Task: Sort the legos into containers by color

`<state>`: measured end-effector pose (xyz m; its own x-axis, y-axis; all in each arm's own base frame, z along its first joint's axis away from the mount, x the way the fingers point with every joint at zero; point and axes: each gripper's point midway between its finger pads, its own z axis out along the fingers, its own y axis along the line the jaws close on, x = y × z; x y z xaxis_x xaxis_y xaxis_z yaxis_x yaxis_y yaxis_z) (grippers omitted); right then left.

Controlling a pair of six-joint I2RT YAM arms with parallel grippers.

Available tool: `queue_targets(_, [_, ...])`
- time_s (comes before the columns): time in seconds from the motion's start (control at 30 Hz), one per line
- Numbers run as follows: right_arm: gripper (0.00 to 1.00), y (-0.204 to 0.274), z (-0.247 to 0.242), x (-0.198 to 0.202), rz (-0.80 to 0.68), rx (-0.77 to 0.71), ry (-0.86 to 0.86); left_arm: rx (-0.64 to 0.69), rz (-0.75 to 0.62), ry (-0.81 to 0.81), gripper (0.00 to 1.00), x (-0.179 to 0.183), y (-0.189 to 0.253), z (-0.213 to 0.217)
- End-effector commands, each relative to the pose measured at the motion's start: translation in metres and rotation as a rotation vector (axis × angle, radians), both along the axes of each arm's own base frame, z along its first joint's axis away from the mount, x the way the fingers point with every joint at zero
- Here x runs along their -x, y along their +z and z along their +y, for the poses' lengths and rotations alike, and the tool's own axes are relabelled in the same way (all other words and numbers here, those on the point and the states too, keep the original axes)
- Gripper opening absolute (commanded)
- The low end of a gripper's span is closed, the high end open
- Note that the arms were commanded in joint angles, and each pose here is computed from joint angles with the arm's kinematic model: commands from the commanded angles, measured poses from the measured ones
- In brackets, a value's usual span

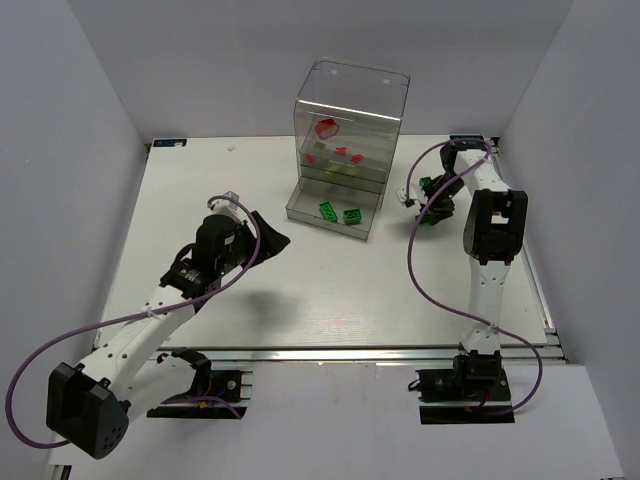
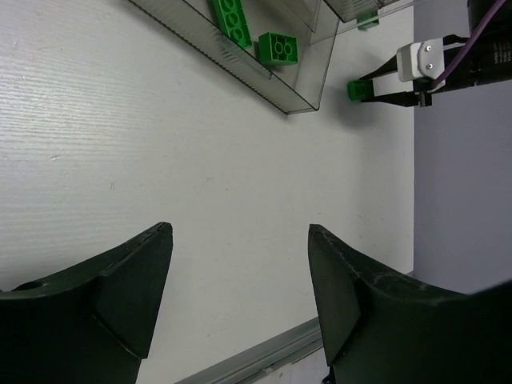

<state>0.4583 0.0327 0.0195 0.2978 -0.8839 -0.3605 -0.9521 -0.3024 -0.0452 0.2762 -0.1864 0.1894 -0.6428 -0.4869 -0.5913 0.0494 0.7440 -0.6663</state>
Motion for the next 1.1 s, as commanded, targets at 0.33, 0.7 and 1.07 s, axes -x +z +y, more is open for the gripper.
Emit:
queue_targets(0.33, [0.0, 0.136, 0.117, 0.09, -0.044, -0.406, -0.196, 0.052, -0.009, 0.013, 0.78, 0.007, -0.01, 0.002])
queue_targets(0.7, [0.0, 0.179, 0.262, 0.032, -0.111, -0.452, -0.51, 0.058, -0.018, 0.04, 0.78, 0.01, -0.004, 0.008])
queue_targets(1.07, [0.26, 0.125, 0.324, -0.007, -0.22, -0.374, -0.532, 0.079, -0.036, 0.121, 0.78, 0.023, 0.0, 0.026])
